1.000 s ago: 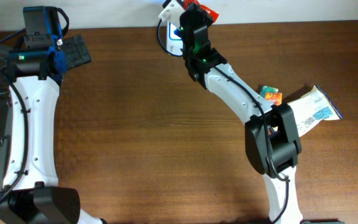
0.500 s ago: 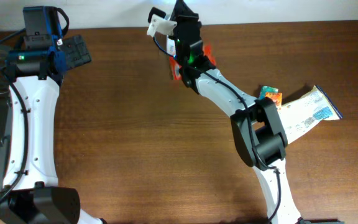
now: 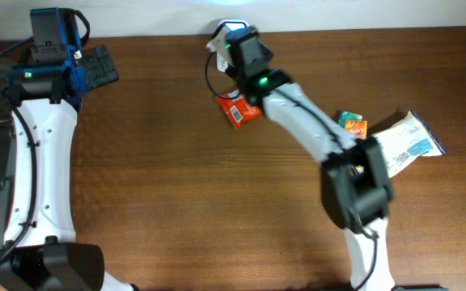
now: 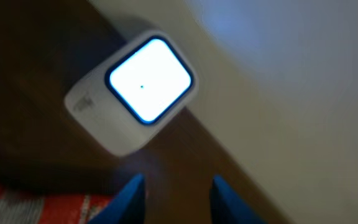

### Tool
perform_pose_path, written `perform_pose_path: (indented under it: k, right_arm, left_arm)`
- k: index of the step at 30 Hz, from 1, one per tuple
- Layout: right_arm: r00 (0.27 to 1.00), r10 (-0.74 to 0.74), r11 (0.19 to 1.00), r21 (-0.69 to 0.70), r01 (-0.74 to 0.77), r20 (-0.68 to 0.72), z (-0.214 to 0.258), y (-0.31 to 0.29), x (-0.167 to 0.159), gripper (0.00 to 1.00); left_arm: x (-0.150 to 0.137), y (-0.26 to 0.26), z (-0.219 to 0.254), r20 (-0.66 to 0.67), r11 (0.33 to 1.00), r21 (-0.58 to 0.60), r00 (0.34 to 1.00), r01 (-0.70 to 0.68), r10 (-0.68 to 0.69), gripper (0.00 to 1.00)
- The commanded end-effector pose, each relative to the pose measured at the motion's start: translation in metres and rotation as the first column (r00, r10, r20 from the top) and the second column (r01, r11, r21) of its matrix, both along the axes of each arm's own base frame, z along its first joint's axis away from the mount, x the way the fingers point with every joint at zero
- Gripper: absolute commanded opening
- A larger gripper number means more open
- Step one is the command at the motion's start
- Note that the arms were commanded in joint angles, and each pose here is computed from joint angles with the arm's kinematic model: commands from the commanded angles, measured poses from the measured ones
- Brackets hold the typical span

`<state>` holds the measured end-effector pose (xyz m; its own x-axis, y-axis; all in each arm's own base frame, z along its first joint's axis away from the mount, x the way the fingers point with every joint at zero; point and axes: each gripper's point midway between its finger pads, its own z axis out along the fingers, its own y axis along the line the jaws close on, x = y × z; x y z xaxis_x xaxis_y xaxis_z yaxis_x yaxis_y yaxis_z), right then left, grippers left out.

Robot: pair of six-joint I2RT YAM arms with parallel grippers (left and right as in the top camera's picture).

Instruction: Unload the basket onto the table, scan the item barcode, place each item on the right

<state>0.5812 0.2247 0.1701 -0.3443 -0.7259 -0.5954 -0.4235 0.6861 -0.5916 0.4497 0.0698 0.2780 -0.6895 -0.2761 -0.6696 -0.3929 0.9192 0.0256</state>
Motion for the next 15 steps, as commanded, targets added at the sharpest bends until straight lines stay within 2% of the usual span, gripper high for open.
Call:
perform_pose_path:
  k: [1,2,3,5,6,11,12,15]
  right_arm:
    - [0.980,0.105,0.853,0.522,-0.001,-0.169,0.056,-0.023,-0.023,0.45]
    - [0.957,0.135,0.778,0.625,0.058,-0.257,0.048,-0.042,-0.026,0.50]
    - [0.926,0.183,0.704,0.702,0.111,-0.329,0.038,-0.060,-0.029,0.51]
    - [0.883,0.243,0.624,0.762,0.175,-0.401,0.011,-0.091,-0.028,0.55]
    - [0.874,0.244,0.615,0.764,0.196,-0.421,-0.002,-0.100,-0.025,0.59]
    - [0.827,0.288,0.618,0.753,0.225,-0.483,-0.060,-0.106,-0.024,0.77]
    - [0.819,0.264,0.642,0.726,0.246,-0.510,-0.071,-0.104,-0.024,0.84]
    - [0.836,0.095,0.777,0.564,0.278,-0.541,-0.088,-0.107,-0.019,0.89]
  left_arm:
    - [-0.003,0.001,0.018,0.036,1.000,0.018,0.999,0.007,-0.008,0.99]
    - [-0.003,0.001,0.018,0.036,1.000,0.018,0.999,0.007,-0.008,0.99]
    - [-0.003,0.001,0.018,0.036,1.000,0.018,0.999,0.007,-0.008,0.99]
    - [-0.003,0.001,0.018,0.036,1.000,0.018,0.999,0.007,-0.008,0.99]
    - [-0.003,0.001,0.018,0.036,1.000,0.018,0.999,0.007,-0.008,0.99]
    - [-0.003,0.001,0.018,0.036,1.000,0.018,0.999,0.008,-0.008,0.99]
    - [-0.003,0.001,0.018,0.036,1.000,0.018,0.999,0.008,-0.008,0.99]
    - [-0.003,0.001,0.018,0.036,1.000,0.018,0.999,0.008,-0.008,0.99]
